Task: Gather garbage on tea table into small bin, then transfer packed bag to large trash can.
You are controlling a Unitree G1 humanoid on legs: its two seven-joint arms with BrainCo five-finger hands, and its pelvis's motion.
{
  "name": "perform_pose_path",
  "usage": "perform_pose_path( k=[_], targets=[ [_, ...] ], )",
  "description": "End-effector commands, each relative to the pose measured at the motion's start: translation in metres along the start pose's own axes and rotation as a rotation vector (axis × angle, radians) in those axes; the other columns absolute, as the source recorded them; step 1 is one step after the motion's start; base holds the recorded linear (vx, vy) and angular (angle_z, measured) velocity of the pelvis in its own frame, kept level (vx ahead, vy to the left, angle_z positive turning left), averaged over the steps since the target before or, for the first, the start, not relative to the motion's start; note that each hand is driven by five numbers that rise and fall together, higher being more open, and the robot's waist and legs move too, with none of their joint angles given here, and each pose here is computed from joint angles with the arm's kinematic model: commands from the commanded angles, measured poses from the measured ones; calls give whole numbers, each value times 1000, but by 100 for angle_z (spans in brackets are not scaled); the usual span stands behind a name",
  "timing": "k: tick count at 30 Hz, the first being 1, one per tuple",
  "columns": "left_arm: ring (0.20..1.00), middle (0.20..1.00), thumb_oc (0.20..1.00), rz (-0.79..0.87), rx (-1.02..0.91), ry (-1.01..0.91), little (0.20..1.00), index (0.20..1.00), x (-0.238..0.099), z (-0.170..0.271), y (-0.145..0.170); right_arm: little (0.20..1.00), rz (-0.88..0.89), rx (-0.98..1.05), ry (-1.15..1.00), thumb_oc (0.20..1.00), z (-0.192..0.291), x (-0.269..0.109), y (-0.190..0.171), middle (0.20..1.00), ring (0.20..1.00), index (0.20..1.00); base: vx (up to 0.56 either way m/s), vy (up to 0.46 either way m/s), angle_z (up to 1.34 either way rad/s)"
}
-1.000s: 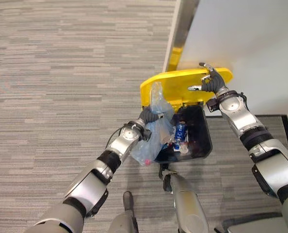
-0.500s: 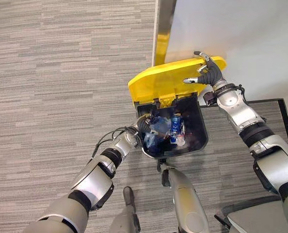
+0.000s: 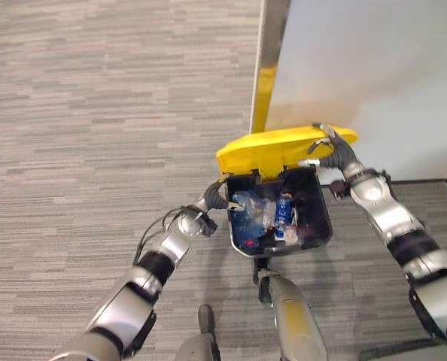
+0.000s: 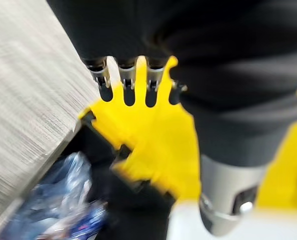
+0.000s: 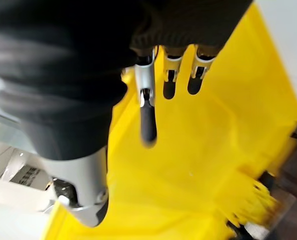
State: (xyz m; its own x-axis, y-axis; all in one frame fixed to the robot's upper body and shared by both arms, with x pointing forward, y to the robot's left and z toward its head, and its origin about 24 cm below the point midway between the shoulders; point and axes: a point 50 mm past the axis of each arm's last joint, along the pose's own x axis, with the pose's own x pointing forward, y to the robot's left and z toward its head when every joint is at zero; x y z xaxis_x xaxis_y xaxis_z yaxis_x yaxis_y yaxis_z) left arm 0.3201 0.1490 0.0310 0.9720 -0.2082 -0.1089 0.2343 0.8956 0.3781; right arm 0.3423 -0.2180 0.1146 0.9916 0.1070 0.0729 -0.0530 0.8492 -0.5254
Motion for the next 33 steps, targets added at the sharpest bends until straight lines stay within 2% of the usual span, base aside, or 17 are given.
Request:
perform_pose_path(
  k=[1,3,4,8,12,13,14,15,16,17,22,26,33],
  targets=[
    [1000,1000,1000,21,-27,92,1000,1000,-32,-38,23,1000,23,-25,52,1000,-22,-13,6,1000,1000,1000,-87,63,-12],
    [1000,1000,1000,117,-78,242,1000,1000,-76,-81,45,1000,10,14,121,1000,-46,-40,8,1000,1000,1000,-165,110,-9],
    [1000,1000,1000,117,-77,243,1000,1000,-76,-81,45,1000,10,15,121,1000,-46,-40,8,1000,1000,1000,-231,135,-9],
    [1000,1000,1000,284,-149,466,1000,1000,-137,-131,69,1000,-38,52,228,1000,-76,-80,6,1000,1000,1000,-307,171,-17],
    [1000,1000,1000,345,-162,578,1000,1000,-173,-151,74,1000,-37,50,327,1000,-98,-116,10,1000,1000,1000,-374,173,-22],
    [1000,1000,1000,345,-162,578,1000,1000,-173,-151,74,1000,-37,50,327,1000,-98,-116,10,1000,1000,1000,-333,128,-22],
    [1000,1000,1000,365,-178,643,1000,1000,-193,-161,71,1000,-56,70,429,1000,-117,-143,12,1000,1000,1000,-201,79,-19],
    [1000,1000,1000,365,-177,644,1000,1000,-193,-161,71,1000,-56,71,430,1000,-117,-144,12,1000,1000,1000,-407,85,-18],
    [1000,1000,1000,374,-164,679,1000,1000,-202,-165,74,1000,-41,81,529,1000,-134,-165,20,1000,1000,1000,-248,-15,-8],
    [1000,1000,1000,382,-166,692,1000,1000,-206,-166,74,1000,-50,66,550,1000,-138,-168,20,1000,1000,1000,-245,-14,3],
    [1000,1000,1000,379,-168,688,1000,1000,-206,-167,70,1000,-47,105,604,1000,-148,-169,27,1000,1000,1000,-119,-136,-32],
    [1000,1000,1000,364,-180,691,1000,1000,-208,-168,66,1000,-64,117,621,1000,-152,-170,19,1000,1000,1000,-73,-121,-75],
    [1000,1000,1000,336,-199,721,1000,1000,-210,-173,60,1000,-81,124,698,1000,-166,-178,16,1000,1000,1000,-4,-57,1]
  ],
)
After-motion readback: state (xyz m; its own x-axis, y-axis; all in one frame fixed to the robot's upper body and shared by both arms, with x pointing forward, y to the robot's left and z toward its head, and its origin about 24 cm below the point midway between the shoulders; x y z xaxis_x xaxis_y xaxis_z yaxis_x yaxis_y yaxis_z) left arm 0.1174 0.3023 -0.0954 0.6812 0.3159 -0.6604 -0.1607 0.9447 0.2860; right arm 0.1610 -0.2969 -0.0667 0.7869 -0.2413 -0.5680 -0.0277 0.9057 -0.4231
